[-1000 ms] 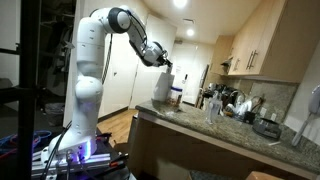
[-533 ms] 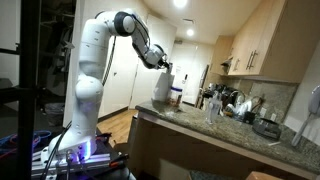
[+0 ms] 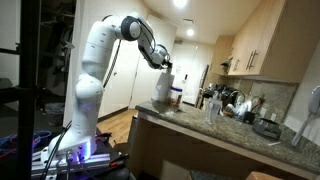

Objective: Take the bottle on the tissue roll and put it on the table, then take the object and put it on the bottle

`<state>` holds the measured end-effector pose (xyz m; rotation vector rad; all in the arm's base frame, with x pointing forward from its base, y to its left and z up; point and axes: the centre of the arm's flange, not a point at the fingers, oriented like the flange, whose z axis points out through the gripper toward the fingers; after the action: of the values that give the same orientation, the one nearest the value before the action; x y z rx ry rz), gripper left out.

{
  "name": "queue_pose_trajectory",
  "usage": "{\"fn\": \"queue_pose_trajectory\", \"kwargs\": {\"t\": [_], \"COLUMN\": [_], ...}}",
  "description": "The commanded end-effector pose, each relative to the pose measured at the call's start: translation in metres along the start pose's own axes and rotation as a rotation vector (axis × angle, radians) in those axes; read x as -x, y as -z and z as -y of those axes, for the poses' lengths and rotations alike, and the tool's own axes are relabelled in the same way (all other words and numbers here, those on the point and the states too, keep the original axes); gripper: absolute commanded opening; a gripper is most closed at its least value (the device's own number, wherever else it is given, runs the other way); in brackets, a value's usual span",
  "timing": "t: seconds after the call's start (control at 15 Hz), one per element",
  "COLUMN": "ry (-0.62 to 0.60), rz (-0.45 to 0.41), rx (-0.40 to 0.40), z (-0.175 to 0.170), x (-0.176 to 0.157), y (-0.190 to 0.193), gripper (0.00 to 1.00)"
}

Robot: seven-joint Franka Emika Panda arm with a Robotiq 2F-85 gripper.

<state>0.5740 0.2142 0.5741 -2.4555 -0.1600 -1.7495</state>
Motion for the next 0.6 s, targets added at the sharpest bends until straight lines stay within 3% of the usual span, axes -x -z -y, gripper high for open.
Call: {"fn": "queue_pose_trajectory", "kwargs": {"t": [0.0, 0.27, 0.53], "ry": [0.0, 0.025, 0.001], "rz": [-0.025, -0.096, -0.082], "rx": [-0.015, -0.031, -0.011], "z": [-0.003, -0.006, -0.007], "x": [0.008, 0.006, -0.007], "y": [-0.009, -0.02, -0.013], "gripper": [1.0, 1.0, 1.0]}}
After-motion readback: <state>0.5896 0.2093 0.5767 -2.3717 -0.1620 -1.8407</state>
